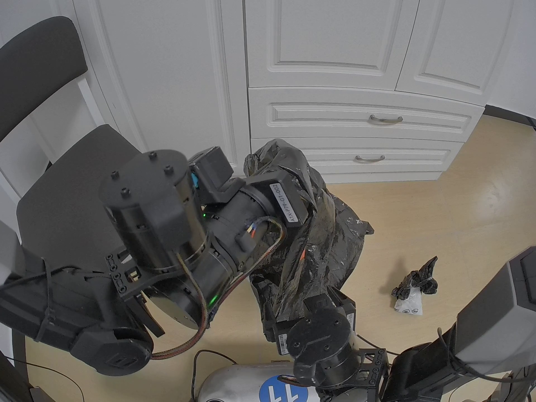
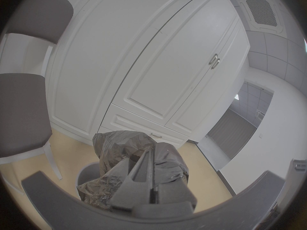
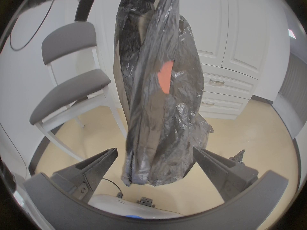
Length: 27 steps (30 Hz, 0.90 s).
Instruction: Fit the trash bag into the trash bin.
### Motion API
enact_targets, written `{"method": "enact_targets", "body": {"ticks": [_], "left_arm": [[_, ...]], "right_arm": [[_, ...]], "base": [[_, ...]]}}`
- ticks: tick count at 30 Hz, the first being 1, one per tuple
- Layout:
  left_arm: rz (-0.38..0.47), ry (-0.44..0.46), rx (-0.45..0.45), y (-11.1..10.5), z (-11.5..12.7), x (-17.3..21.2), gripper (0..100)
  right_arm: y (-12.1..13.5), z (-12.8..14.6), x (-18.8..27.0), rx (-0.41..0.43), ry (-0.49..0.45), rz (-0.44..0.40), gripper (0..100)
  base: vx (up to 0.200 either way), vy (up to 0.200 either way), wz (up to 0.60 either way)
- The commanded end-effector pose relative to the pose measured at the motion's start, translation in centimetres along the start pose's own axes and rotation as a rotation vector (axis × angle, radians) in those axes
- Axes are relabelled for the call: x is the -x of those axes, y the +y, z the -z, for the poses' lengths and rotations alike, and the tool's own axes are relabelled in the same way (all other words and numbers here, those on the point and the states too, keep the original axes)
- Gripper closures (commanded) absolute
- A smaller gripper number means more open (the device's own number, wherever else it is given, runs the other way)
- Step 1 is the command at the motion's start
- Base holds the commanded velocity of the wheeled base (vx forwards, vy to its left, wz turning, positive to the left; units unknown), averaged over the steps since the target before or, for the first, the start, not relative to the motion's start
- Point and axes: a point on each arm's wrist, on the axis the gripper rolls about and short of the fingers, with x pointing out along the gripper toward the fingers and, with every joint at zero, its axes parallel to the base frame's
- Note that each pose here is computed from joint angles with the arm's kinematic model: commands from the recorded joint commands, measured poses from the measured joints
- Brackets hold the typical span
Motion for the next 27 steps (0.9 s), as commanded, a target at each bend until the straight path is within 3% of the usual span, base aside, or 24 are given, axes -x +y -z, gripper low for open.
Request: {"method": "enact_targets", "body": {"ticks": [1, 6, 13, 27], "left_arm": [[-0.009, -0.018, 0.004, 0.2, -0.5, -0.1, 100], [-0.002, -0.035, 0.01, 0.0, -1.3, 0.3, 100], [-0.001, -0.039, 0.012, -0.1, -1.4, 0.5, 100], [0.002, -0.075, 0.028, -0.5, -2.6, 1.1, 100]], "right_arm": [[-1.9, 0.0, 0.3, 0.07, 0.015, 0.035, 0], [-3.6, -0.8, -1.2, 0.059, 0.01, 0.104, 0], [-4.1, -1.3, -1.2, 0.052, 0.003, 0.116, 0], [-9.9, -3.7, -4.5, 0.016, -0.017, 0.308, 0]], "base": [[0.0, 0.0, 0.0], [0.0, 0.0, 0.0], [0.0, 0.0, 0.0], [0.0, 0.0, 0.0]]}}
